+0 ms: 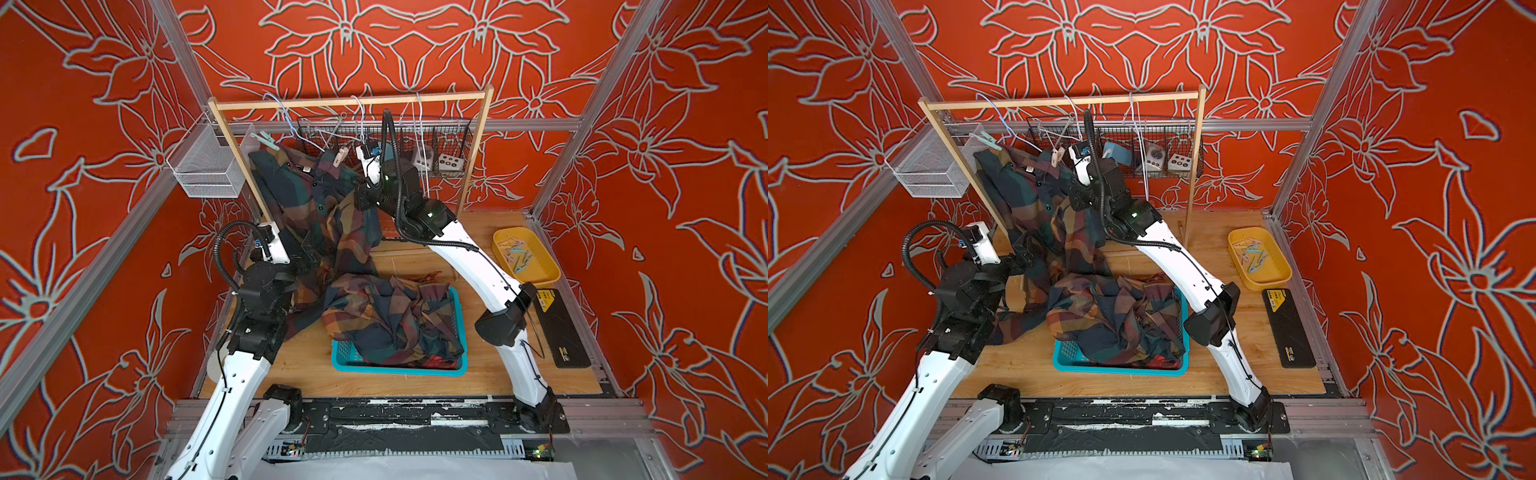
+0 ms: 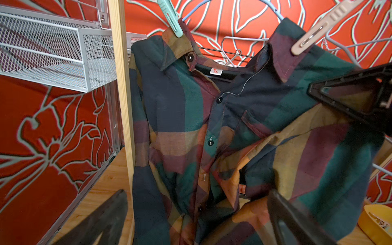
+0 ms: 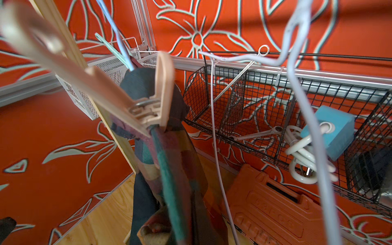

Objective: Remove the clothespins securing long-sleeve shirts to the hanger
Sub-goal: Pick up the hanger from the clothesline.

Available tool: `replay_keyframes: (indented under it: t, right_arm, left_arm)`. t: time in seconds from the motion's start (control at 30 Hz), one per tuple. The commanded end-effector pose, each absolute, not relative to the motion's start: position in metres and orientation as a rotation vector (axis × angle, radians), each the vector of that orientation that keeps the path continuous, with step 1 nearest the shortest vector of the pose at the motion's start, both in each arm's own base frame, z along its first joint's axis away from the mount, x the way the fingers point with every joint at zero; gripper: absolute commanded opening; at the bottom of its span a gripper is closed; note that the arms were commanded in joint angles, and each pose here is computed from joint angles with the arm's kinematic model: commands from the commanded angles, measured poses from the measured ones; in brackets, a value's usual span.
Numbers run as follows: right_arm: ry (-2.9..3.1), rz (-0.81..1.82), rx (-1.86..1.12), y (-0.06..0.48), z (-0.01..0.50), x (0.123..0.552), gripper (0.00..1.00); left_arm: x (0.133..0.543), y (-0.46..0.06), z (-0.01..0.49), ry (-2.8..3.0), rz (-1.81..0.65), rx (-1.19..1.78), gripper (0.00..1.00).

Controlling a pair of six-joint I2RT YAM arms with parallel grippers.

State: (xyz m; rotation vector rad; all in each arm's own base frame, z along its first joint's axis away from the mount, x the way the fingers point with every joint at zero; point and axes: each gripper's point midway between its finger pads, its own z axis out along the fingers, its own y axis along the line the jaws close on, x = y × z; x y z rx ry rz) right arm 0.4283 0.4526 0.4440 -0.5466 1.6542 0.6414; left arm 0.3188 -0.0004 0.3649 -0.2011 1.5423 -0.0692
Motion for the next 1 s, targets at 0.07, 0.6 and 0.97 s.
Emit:
replay_keyframes:
  t: [0.07, 0.6, 0.97]
  right_arm:
    - [1.484, 0.718, -0.447, 0.437, 0.514, 0.416, 0.0]
    - [1.496, 0.73, -0.484, 0.428, 0.515, 0.4, 0.0]
    - [1.495, 0.725, -0.511, 0.414, 0.516, 0.384, 0.0]
  left_arm:
    - [0.319, 0.002, 0.37, 1.517, -0.078, -0.21, 0.98]
    - [0.32, 0.001, 0.368, 1.523, -0.085, -0.207, 0.98]
    - [0.322, 0.003, 0.366, 1.531, -0.084, -0.211, 0.98]
